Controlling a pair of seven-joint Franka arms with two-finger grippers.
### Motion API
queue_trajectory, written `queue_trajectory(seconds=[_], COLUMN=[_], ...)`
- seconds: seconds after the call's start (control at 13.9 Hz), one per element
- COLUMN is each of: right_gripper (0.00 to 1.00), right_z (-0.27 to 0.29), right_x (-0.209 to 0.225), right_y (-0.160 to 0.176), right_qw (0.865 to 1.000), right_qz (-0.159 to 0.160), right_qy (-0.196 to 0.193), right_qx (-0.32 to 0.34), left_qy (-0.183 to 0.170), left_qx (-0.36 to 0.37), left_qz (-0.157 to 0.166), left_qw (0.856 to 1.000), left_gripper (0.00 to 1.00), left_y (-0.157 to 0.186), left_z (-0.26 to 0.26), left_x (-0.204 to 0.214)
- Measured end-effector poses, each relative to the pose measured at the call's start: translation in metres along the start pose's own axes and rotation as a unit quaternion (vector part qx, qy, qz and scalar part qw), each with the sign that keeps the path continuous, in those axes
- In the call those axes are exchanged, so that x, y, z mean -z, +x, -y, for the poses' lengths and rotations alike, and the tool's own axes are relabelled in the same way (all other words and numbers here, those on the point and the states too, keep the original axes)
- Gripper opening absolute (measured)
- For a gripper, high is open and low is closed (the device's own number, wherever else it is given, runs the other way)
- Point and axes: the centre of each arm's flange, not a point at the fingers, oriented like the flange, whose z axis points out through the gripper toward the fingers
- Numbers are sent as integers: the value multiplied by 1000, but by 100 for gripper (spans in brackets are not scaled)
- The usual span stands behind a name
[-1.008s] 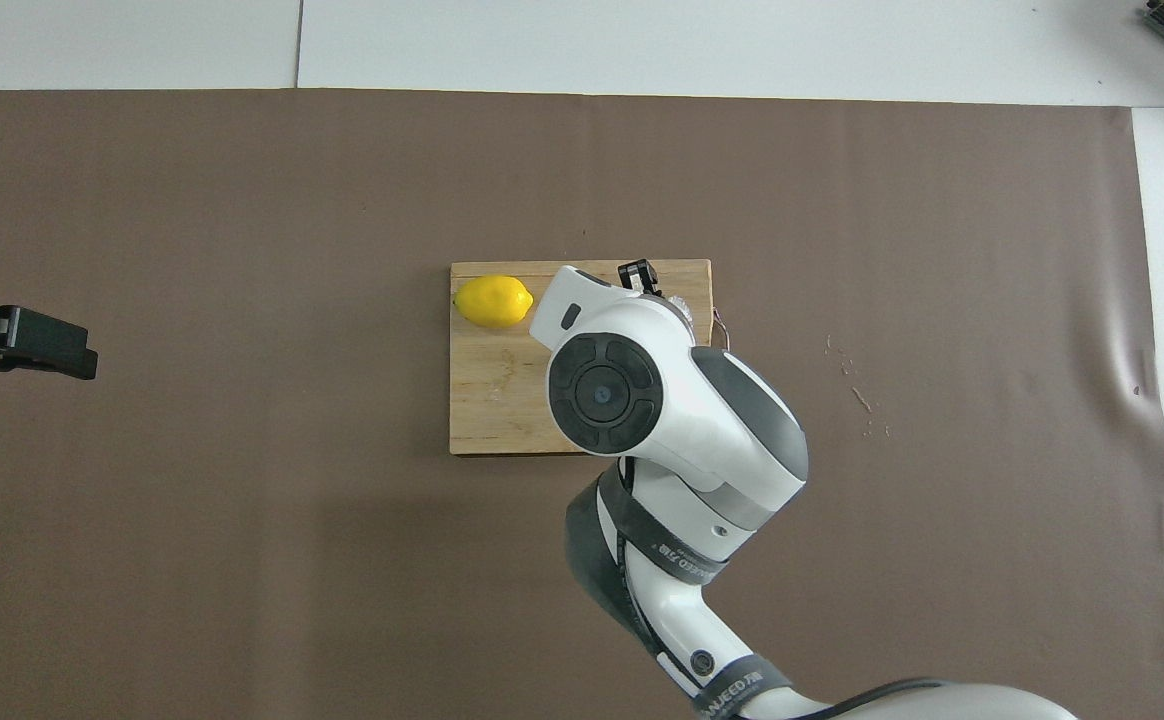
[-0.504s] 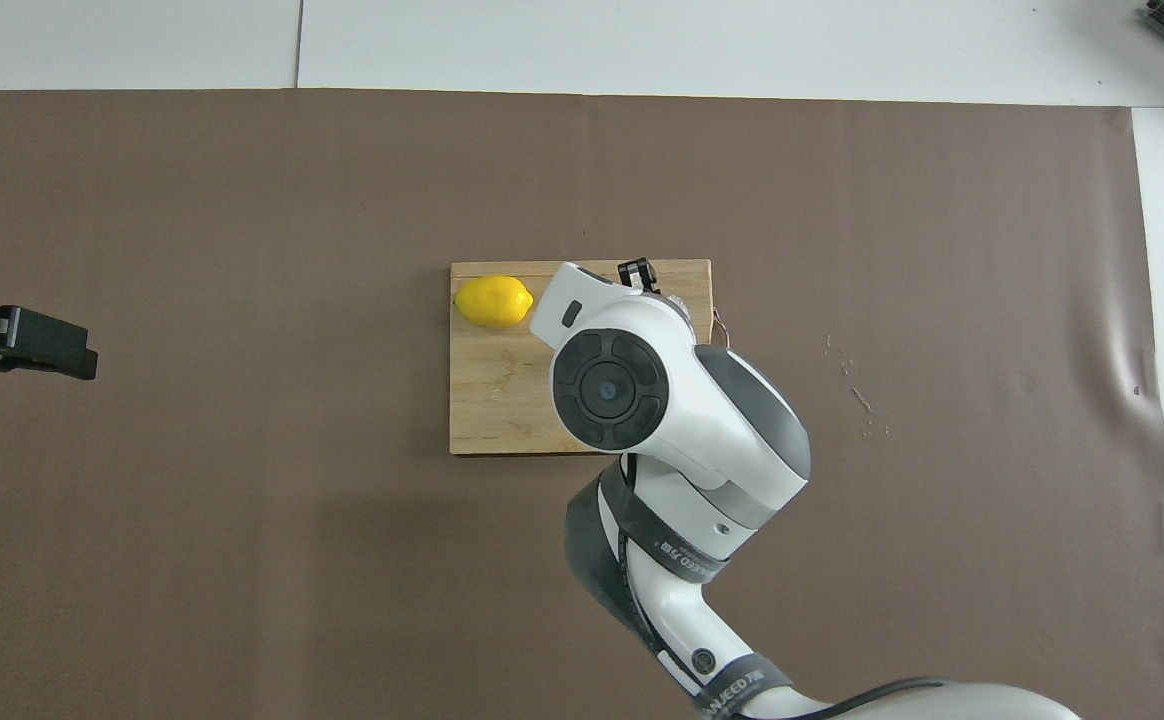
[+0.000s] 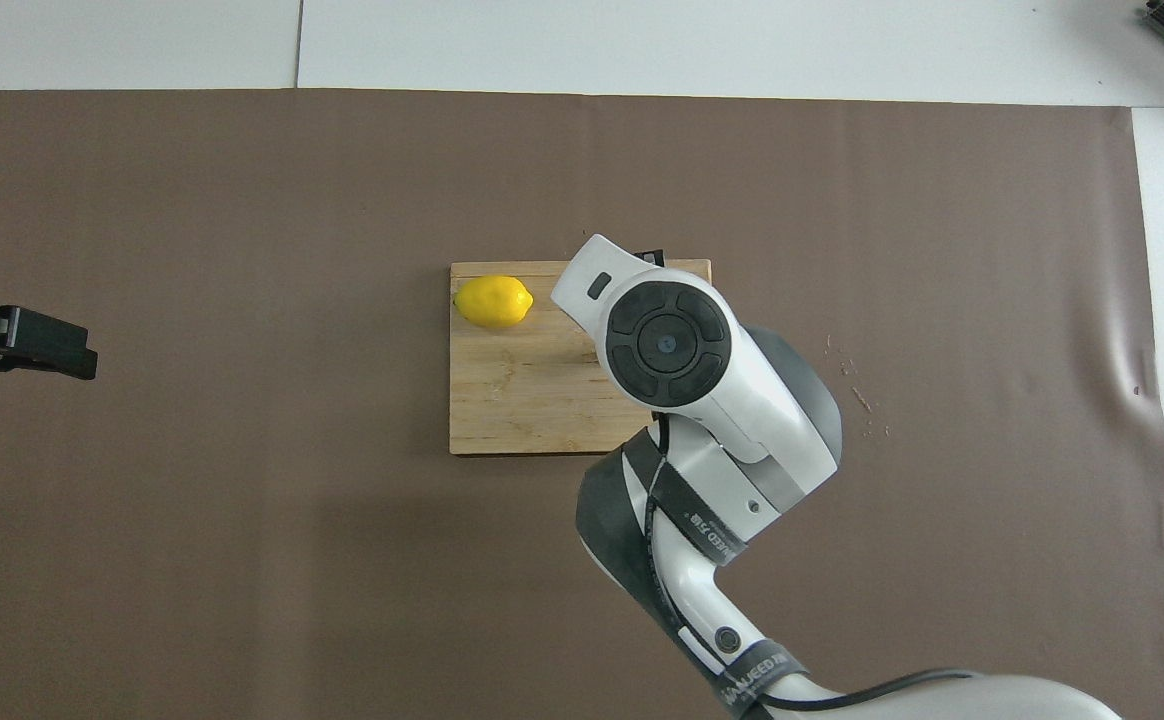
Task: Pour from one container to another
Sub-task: 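Turn the clear cup upright and carry it back to its starting spot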
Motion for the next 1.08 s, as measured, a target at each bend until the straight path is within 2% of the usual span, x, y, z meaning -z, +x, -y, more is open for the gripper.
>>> queue_trajectory(seconds=[0.29, 0.65, 0.79, 0.94, 1.08], right_gripper=[50, 50, 50, 50, 50], right_z=[-7, -18, -24, -25, -20], right_x=[-5, -19, -28, -46, -70], right_y=[-20, -63, -90, -127, -165], right_qw=[999, 995, 991, 988, 982], right_qz=[-28, -69, -102, -118, -153], right_qy=[23, 59, 74, 88, 107], right_qx=[-28, -43, -46, -47, -43], left_qy=[0, 0, 0, 0, 0], left_qx=[0, 0, 0, 0, 0], left_qz=[0, 0, 0, 0, 0], left_qw=[1000, 1000, 1000, 1000, 1000], left_gripper=[100, 100, 100, 100, 100], left_y=[0, 0, 0, 0, 0], left_z=[0, 0, 0, 0, 0], left_x=[0, 0, 0, 0, 0])
